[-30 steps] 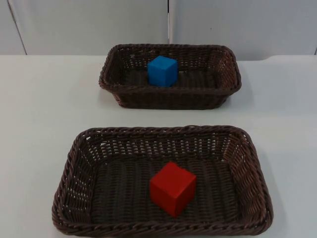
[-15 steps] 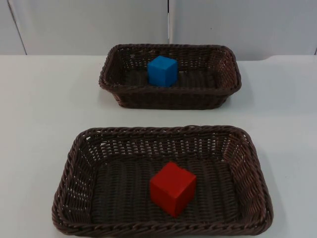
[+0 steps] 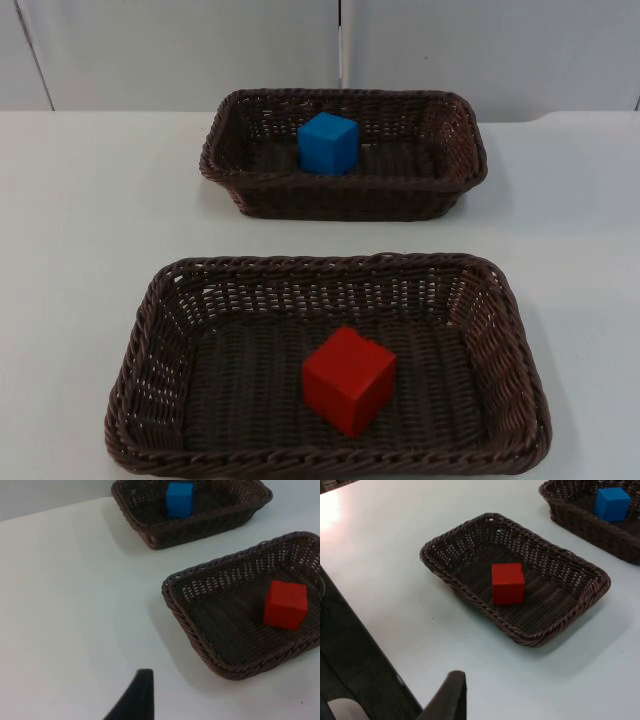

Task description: Pick up one cube with the left hand and place it into the upper basket. Pick up one cube with the right hand and place it into the lower basket.

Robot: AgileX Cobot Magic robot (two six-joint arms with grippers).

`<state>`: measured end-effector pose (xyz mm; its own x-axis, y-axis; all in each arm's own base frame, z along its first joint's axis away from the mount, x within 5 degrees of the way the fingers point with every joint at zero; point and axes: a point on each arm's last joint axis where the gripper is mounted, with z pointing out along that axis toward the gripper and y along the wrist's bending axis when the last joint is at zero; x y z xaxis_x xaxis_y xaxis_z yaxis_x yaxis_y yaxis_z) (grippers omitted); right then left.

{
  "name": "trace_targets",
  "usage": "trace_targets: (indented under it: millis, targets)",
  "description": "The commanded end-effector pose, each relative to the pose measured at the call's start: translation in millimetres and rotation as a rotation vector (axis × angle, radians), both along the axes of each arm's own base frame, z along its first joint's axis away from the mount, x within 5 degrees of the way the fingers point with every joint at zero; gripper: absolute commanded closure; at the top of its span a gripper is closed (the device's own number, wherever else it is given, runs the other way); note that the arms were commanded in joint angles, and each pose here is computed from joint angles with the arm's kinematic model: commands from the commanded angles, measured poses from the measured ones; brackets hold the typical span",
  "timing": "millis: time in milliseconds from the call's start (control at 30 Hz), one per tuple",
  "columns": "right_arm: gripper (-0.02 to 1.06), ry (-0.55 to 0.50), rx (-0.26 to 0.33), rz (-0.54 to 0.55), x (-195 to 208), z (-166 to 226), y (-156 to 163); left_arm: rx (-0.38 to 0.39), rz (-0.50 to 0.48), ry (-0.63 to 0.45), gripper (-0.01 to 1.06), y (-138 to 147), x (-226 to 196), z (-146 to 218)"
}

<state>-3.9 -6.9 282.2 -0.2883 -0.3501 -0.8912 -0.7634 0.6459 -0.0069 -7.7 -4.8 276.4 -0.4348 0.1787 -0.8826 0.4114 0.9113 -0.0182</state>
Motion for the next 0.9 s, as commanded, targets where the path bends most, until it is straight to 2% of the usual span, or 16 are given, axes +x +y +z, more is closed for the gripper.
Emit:
trace_targets:
  millis: [0, 867]
  targets:
    - [-0.01, 0.001, -0.005, -0.002, 0.3, -1.9, 0.1, -0.003, 0.002, 0.003, 0.0, 0.1, 0.5, -1.5]
    - [-0.01, -0.001, -0.004, -0.002, 0.4, -1.7, 0.2, -0.003, 0.002, 0.003, 0.0, 0.1, 0.5, -1.5]
